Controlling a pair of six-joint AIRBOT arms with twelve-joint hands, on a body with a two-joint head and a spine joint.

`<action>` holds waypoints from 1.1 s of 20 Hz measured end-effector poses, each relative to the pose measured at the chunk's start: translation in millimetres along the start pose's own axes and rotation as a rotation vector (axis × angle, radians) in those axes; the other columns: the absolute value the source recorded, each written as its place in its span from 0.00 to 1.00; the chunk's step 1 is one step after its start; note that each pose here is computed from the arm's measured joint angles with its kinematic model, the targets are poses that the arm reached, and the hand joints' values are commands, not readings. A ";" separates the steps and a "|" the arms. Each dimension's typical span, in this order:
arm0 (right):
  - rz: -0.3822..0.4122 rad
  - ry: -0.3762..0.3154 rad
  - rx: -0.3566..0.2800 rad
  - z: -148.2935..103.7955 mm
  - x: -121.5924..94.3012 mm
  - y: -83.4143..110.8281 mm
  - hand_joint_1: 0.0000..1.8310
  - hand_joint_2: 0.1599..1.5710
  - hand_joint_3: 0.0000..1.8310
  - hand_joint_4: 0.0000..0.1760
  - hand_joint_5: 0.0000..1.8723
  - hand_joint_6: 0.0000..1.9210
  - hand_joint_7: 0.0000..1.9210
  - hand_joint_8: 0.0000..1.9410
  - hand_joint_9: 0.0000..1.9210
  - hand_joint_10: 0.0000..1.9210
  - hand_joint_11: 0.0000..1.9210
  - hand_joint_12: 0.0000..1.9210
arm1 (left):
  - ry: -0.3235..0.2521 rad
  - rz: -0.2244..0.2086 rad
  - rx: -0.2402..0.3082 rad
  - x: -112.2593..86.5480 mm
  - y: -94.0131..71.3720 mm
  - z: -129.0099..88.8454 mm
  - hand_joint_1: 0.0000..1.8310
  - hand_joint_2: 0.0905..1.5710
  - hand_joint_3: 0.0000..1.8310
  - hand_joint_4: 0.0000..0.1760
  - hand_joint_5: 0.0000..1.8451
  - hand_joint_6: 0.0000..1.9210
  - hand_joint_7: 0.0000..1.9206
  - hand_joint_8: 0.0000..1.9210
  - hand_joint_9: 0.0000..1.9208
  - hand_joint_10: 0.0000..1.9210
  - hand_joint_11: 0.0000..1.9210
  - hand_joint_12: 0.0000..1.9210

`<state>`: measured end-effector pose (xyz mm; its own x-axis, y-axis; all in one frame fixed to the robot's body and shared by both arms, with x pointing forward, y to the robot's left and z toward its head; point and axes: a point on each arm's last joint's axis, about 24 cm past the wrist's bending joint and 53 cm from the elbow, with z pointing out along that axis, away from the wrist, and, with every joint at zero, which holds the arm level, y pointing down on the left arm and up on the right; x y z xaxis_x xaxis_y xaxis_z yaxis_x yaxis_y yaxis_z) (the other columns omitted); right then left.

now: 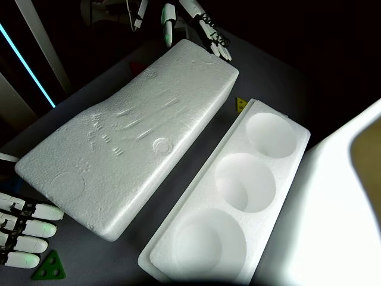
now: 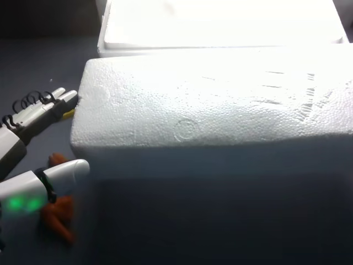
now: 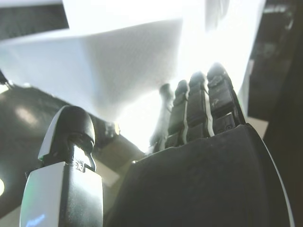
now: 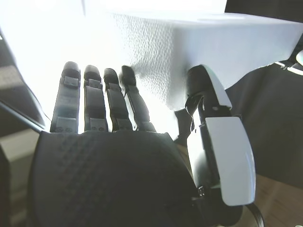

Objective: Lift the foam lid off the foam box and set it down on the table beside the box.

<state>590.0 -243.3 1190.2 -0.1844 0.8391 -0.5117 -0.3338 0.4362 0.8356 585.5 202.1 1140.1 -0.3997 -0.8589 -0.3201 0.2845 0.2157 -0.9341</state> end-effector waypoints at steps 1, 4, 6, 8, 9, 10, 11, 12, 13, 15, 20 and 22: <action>0.000 -0.005 0.002 0.6 -1.5 -1.8 0.23 0.82 0.00 0.00 0.05 0.09 0.01 0.00 0.00 0.00 0.00 0.00 | 0.007 -0.005 -0.009 2.1 5.4 0.9 0.18 0.77 0.00 0.04 0.06 0.00 0.00 0.00 0.00 0.00 0.00 0.00; 0.004 -0.003 0.021 1.4 0.8 -11.0 0.22 0.80 0.00 0.00 0.06 0.09 0.02 0.01 0.00 0.00 0.00 0.00 | 0.022 -0.017 -0.049 7.8 21.2 3.0 0.18 0.77 0.00 0.09 0.06 0.00 0.00 0.00 0.00 0.00 0.00 0.00; 0.007 0.005 0.045 2.9 3.2 -20.6 0.23 0.80 0.00 0.00 0.06 0.09 0.02 0.01 0.00 0.00 0.00 0.00 | 0.025 -0.019 -0.058 8.6 26.2 7.9 0.18 0.76 0.00 0.11 0.06 0.00 0.00 0.00 0.00 0.00 0.00 0.00; 0.009 0.009 0.070 5.0 4.8 -31.5 0.23 0.75 0.00 0.00 0.02 0.01 0.03 0.00 0.04 0.02 0.00 0.58 | 0.024 -0.016 -0.071 7.2 31.7 11.6 0.17 0.74 0.00 0.00 0.03 0.00 0.00 0.00 0.00 0.00 0.00 0.00; 0.013 0.011 0.086 6.3 5.6 -36.5 0.23 0.73 0.00 0.00 0.00 0.00 0.01 0.00 0.02 0.02 0.00 0.55 | 0.027 -0.009 -0.079 6.2 34.5 11.9 0.18 0.73 0.00 0.00 0.01 0.00 0.00 0.00 0.00 0.00 0.00 0.00; 0.014 0.010 0.099 6.4 5.5 -40.7 0.22 0.72 0.00 0.00 0.00 0.00 0.00 0.00 0.01 0.01 0.00 0.51 | 0.025 -0.010 -0.091 5.8 37.2 11.7 0.18 0.71 0.00 0.00 0.00 0.00 0.00 0.00 0.00 0.00 0.00 0.00; 0.020 0.004 0.119 5.8 4.9 -45.6 0.21 0.72 0.00 0.00 0.00 0.00 0.00 0.00 0.00 0.00 0.00 0.45 | 0.013 -0.013 -0.104 3.5 40.6 11.5 0.17 0.70 0.00 0.00 0.00 0.00 0.00 0.00 0.00 0.00 0.00 0.01; 0.021 0.002 0.127 5.5 4.3 -47.5 0.21 0.72 0.00 0.00 0.00 0.00 0.00 0.00 0.00 0.00 0.00 0.41 | 0.006 -0.013 -0.112 1.8 42.4 11.3 0.18 0.70 0.00 0.00 0.00 0.00 0.00 0.00 0.00 0.00 0.00 0.01; 0.021 -0.003 0.133 4.5 3.1 -49.2 0.21 0.72 0.00 0.00 0.00 0.00 0.00 0.00 0.00 0.00 0.00 0.35 | -0.001 -0.010 -0.114 0.2 43.1 11.2 0.18 0.69 0.00 0.00 0.00 0.00 0.00 0.00 0.00 0.00 0.00 0.01; 0.022 -0.014 0.149 3.4 0.0 -53.3 0.17 0.71 0.00 0.00 0.00 0.00 0.00 0.00 0.00 0.00 0.00 0.05 | -0.006 0.001 -0.119 -2.5 44.2 9.2 0.18 0.67 0.00 0.09 0.00 0.00 0.00 0.00 0.00 0.00 0.00 0.00; -0.029 -0.032 0.073 4.5 -13.6 -26.7 0.10 0.80 0.02 0.12 0.00 0.00 0.00 0.00 0.00 0.00 0.00 0.00 | -0.050 0.060 -0.045 -23.6 16.4 8.9 0.17 0.71 0.00 0.39 0.00 0.00 0.00 0.00 0.00 0.00 0.00 0.00; -0.070 -0.047 -0.003 10.4 -22.8 -2.7 0.08 0.80 0.02 0.39 0.00 0.00 0.00 0.00 0.00 0.00 0.00 0.00 | -0.057 0.089 0.013 -29.4 -2.0 14.2 0.15 0.72 0.01 0.58 0.00 0.00 0.00 0.00 0.00 0.00 0.00 0.00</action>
<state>604.7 -260.2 1201.7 -0.1167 0.8212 -0.5586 -0.3467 0.4933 0.7977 609.1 220.3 1153.7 -0.3227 -0.8617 -0.3916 0.3279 0.2863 -0.9003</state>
